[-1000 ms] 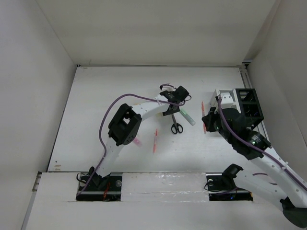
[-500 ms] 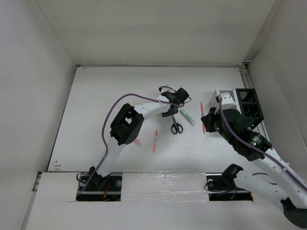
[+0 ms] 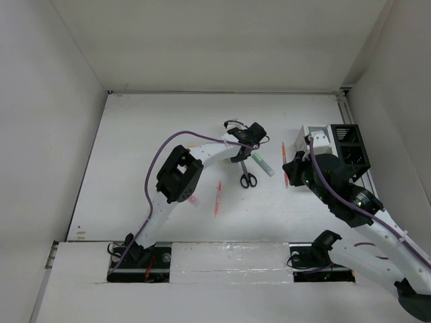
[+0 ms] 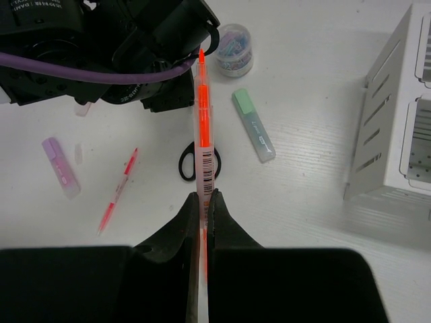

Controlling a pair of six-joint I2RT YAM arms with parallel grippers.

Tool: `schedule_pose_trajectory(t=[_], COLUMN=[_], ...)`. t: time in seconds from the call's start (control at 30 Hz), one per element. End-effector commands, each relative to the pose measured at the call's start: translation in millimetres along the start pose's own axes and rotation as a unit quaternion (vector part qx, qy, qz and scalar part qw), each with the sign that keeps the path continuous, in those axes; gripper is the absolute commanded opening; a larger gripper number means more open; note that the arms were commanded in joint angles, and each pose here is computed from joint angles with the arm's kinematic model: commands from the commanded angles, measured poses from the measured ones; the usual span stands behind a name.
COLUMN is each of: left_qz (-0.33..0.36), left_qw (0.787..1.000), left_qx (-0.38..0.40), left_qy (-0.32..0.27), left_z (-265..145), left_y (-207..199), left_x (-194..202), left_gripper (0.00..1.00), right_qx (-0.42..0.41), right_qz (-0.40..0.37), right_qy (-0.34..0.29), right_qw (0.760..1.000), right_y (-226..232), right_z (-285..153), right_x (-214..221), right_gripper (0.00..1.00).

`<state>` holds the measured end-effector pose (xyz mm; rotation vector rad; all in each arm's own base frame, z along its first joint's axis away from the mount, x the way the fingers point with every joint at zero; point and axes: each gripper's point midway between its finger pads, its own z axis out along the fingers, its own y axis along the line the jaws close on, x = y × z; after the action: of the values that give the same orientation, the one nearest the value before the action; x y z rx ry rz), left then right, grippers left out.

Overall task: Sort the stationery into containers
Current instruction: Close the pen cap on the pen.

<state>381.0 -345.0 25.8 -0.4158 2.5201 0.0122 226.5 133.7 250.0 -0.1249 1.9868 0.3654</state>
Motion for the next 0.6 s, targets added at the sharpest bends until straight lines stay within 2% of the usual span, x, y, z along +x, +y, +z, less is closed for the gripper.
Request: schedule_pose_trajectory(t=[0.0, 0.07, 0.2, 0.37, 0.5, 0.57], left_qz=[0.011, 0.014, 0.003, 0.024, -0.002, -0.035], left_qw=[0.999, 0.999, 0.999, 0.995, 0.981, 0.957], left_qx=[-0.021, -0.033, -0.009, 0.093, 0.162, 0.235], left_qy=[0.024, 0.035, 0.031, -0.019, -0.103, -0.166], left_z=[11, 18, 9, -39, -114, -190], left_y=[11, 22, 20, -5, -5, 13], left_x=[17, 24, 16, -25, -85, -136], left_gripper=[0.0, 0.0, 0.0, 0.0, 0.0, 0.0], right_qx=[-0.018, -0.018, -0.018, -0.021, -0.038, -0.095], right_qz=[0.005, 0.005, 0.005, 0.008, 0.011, 0.012], right_qy=[-0.03, -0.03, -0.03, -0.038, -0.044, -0.042], right_qw=[0.999, 0.999, 0.999, 0.999, 0.998, 0.995], right_y=[7, 7, 7, 9, 14, 34], right_z=[-3, -3, -3, -3, 1, 5], right_x=[-14, -14, -14, -18, -13, -6], right_gripper=[0.0, 0.0, 0.0, 0.0, 0.0, 0.0])
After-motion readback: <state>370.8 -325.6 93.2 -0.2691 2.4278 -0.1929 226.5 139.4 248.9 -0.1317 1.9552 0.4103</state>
